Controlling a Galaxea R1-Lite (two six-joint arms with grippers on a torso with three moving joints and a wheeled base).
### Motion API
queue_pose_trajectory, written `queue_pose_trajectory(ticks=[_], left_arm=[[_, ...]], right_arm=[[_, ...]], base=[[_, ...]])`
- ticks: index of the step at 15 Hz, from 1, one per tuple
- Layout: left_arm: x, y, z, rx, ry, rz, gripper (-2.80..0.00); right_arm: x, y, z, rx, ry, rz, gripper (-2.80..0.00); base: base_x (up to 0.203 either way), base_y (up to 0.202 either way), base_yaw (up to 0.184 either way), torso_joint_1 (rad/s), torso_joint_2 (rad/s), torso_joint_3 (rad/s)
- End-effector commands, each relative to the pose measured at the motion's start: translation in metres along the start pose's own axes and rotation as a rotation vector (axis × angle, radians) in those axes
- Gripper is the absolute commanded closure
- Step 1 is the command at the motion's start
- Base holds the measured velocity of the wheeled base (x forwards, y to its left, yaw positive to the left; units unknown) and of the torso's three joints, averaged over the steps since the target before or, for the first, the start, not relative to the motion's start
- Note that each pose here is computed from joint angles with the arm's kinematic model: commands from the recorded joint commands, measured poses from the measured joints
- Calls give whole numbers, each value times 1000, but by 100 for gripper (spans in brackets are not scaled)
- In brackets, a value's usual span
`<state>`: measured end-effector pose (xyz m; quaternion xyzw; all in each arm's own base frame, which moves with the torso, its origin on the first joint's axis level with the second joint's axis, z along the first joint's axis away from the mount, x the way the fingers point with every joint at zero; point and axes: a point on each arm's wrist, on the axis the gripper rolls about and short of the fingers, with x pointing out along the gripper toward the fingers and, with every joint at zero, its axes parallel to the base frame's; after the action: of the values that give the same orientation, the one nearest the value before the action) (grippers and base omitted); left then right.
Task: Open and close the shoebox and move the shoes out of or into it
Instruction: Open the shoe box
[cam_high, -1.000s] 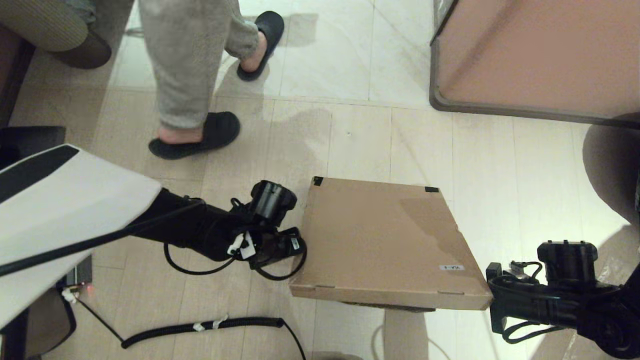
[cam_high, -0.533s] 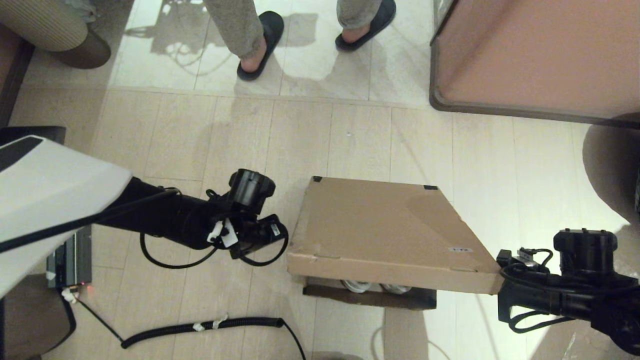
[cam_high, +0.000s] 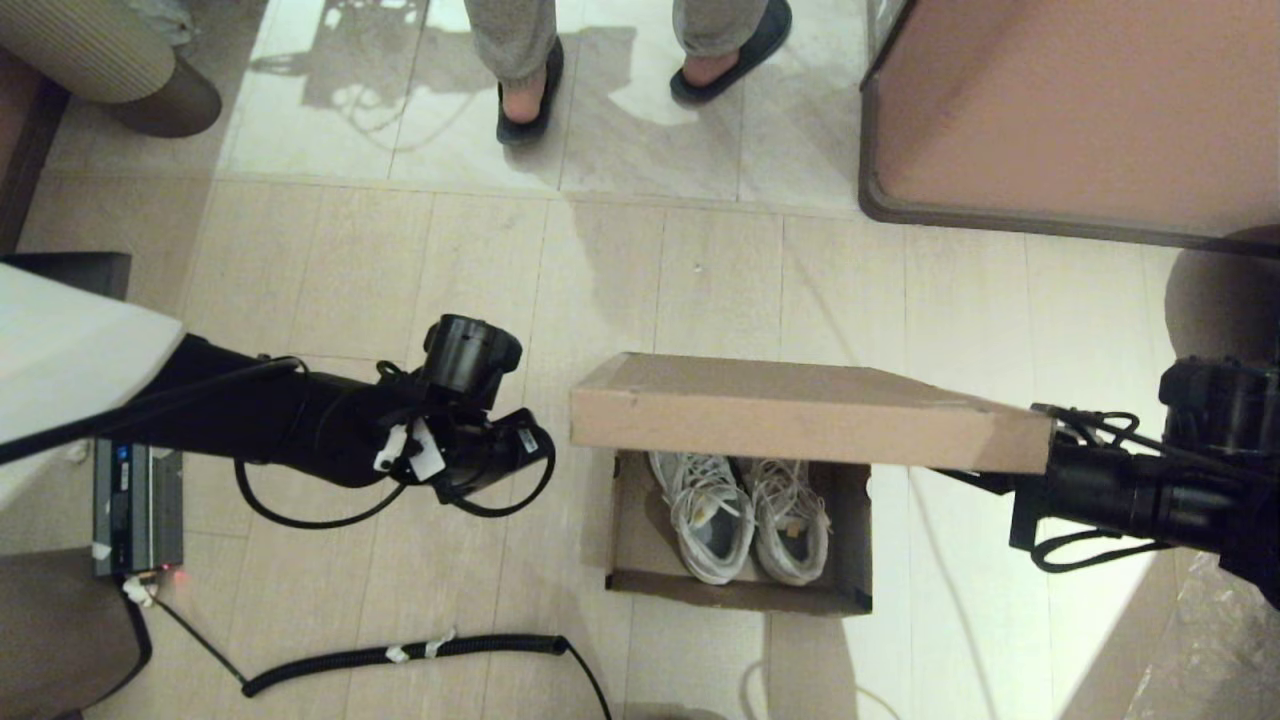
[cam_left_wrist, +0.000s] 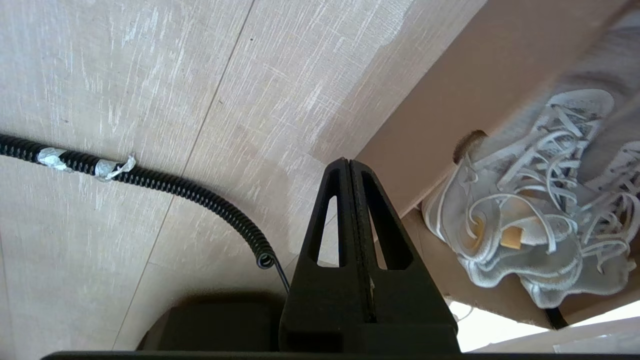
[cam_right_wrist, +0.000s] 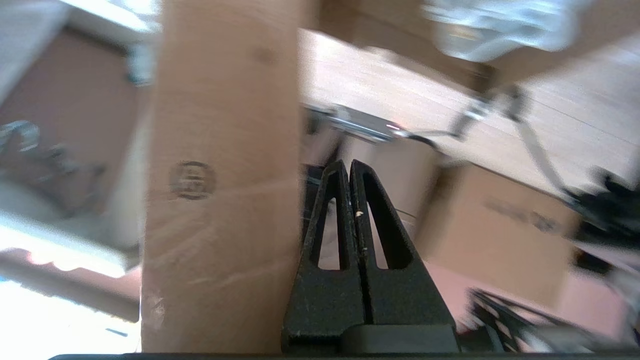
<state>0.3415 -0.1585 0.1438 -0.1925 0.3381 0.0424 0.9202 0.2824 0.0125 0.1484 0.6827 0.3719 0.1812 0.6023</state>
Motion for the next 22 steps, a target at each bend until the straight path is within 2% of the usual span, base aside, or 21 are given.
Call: queue_pose_trajectory(ticks=[1, 4, 8, 13, 15, 17, 18, 20, 21, 22], left_arm=[[-9, 1, 3, -9, -13, -9, 0], [-15, -7, -1, 0, -17, -38, 0], [-23, -23, -13, 31, -3, -83, 0], [-20, -23, -15, 22, 2, -74, 0], [-19, -22, -15, 21, 0, -70, 0], [-17, -22, -15, 21, -10, -62, 0], [-14, -22, -16, 20, -20, -55, 0], [-7, -23, -18, 28, -24, -48, 0], [-5, -22, -19, 32, -19, -43, 0], [0, -21, -22, 48, -9, -29, 0]], right_arm=[[4, 31, 4, -54, -10, 80, 0], [21, 57, 24, -97, -65, 140, 0], [48, 76, 57, -126, -158, 198, 0], [70, 73, 83, -118, -183, 202, 0], [71, 70, 83, -141, -187, 183, 0], [70, 60, 76, -266, -196, 102, 0], [71, 50, 71, -372, -214, 31, 0], [75, 23, 57, -622, -319, -210, 0], [73, 5, 48, -677, -362, -344, 0], [69, -6, 40, -689, -363, -416, 0]], base=[[0, 0, 0, 0, 0, 0], [0, 0, 0, 0, 0, 0], [0, 0, 0, 0, 0, 0], [0, 0, 0, 0, 0, 0], [0, 0, 0, 0, 0, 0], [0, 0, 0, 0, 0, 0], [0, 0, 0, 0, 0, 0], [0, 0, 0, 0, 0, 0], [0, 0, 0, 0, 0, 0], [0, 0, 0, 0, 0, 0]])
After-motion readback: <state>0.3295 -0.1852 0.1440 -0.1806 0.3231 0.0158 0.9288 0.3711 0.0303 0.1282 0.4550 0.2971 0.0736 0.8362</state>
